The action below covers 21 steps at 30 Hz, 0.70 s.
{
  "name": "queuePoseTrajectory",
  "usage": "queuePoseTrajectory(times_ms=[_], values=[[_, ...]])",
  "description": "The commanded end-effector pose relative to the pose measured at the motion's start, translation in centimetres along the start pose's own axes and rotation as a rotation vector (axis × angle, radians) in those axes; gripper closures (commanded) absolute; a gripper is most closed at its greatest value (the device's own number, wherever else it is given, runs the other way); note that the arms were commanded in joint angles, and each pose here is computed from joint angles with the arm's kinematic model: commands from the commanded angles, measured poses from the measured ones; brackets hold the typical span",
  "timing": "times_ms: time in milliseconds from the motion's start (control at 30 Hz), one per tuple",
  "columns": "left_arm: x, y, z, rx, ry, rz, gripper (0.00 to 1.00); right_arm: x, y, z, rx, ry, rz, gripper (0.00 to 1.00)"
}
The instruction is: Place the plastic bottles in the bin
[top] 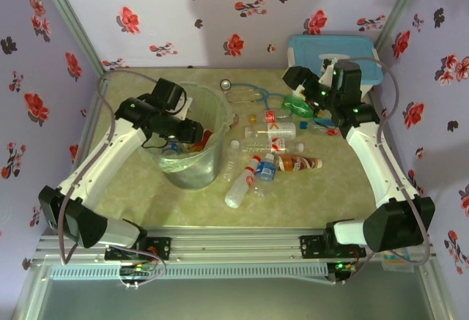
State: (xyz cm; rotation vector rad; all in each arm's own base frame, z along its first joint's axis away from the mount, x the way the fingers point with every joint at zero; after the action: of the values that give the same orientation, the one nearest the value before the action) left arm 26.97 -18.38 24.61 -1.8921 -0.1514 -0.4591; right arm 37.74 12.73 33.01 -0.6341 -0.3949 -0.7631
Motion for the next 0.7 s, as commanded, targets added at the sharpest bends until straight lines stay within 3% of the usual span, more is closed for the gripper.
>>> queuePoseTrajectory(times_ms=[0, 167, 300, 400, 533, 667], values=[[0.1, 0.9, -0.4, -0.022, 0.014, -0.001, 0.49, 0.8, -2.1, -2.2, -0.121, 0.019, -0.063, 0.02], [0.5, 0.0, -0.4, -0.018, 0.006, -0.043, 0.45, 0.3, -5.4, -9.1, -0.347, 0.12, -0.092, 0.12], [1.1, -1.4, -0.3, 0.001, 0.004, -0.092, 0.44, -1.5, -7.2, -14.6, -0.457, 0.241, -0.11, 0.23], [1.8, -2.7, -0.5, 0.011, 0.027, -0.112, 0.4, -2.6, -7.6, -18.2, -0.5, 0.343, -0.131, 0.25], [3.2, -4.6, -0.5, 0.046, 0.046, -0.164, 0.29, -3.6, -7.1, -21.7, -0.563, 0.449, -0.138, 0.03], [4.2, -6.0, -1.0, 0.027, 0.024, -0.24, 0.19, -3.0, -6.2, -23.7, -0.567, 0.569, -0.238, 0.01]])
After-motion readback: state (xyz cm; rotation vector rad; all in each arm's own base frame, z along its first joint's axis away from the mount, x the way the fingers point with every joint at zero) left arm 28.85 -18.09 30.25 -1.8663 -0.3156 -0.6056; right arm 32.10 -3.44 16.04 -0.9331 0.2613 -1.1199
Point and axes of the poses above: each hand's point on the last joint's axis, 136 mm out from that joint toward the fingers, its own y axis out along the fingers, its own z axis along the line the jaws close on, x = y × z, the point moved 2 cm from there along -y, back along the fingers, and after that the axes turned 4 degrees about -y, right-handed, at the moved point
